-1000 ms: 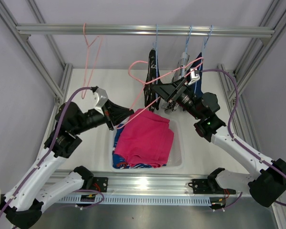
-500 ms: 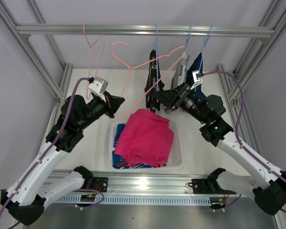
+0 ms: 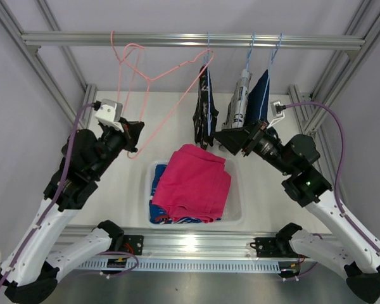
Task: Remove the trousers from the hanger
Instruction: Place the hanger at the clothesline.
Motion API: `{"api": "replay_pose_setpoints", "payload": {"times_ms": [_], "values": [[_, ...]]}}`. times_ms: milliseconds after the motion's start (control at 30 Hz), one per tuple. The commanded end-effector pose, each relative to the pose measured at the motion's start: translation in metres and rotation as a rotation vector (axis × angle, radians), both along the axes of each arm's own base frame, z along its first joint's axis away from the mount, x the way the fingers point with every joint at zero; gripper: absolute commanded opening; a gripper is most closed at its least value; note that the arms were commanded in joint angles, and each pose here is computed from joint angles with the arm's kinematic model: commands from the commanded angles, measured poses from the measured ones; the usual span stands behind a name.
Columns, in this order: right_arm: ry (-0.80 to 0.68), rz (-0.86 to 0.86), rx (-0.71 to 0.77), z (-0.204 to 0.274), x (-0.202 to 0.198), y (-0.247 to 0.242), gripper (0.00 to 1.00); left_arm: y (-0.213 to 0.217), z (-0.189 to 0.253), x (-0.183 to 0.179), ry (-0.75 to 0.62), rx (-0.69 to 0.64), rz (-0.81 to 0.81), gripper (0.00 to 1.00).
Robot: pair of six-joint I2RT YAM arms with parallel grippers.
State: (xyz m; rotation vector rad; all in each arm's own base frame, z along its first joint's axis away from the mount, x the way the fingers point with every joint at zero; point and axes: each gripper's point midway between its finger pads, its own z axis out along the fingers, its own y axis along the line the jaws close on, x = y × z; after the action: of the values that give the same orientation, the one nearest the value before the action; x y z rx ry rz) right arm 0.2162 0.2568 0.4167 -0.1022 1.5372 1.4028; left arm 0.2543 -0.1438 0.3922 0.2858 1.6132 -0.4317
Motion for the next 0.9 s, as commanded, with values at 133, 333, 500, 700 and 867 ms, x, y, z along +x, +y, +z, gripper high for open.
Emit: {"api": "replay_pose_setpoints", "payload": {"times_ms": [133,333,500,700,867], "values": [[-0.042,-0.049,-0.072,0.0,-0.016,-0.022,0.86,0.036,0.039,-0.016,-0.067,-0.02,0.12,0.01],[-0.03,-0.073,-0.117,-0.014,-0.021,-0.031,0.86,0.048,0.025,-0.016,-0.025,0.024,0.179,0.01],[-0.03,-0.096,-0.133,-0.022,-0.024,-0.039,0.87,0.051,0.012,-0.016,0.021,0.038,0.194,0.01],[-0.016,-0.113,-0.171,-0.035,-0.022,-0.043,0.88,0.054,-0.006,-0.023,0.04,0.043,0.192,0.01],[-0.006,-0.116,-0.195,-0.044,-0.019,-0.043,0.88,0.054,-0.014,-0.016,0.071,0.064,0.215,0.01]]}}
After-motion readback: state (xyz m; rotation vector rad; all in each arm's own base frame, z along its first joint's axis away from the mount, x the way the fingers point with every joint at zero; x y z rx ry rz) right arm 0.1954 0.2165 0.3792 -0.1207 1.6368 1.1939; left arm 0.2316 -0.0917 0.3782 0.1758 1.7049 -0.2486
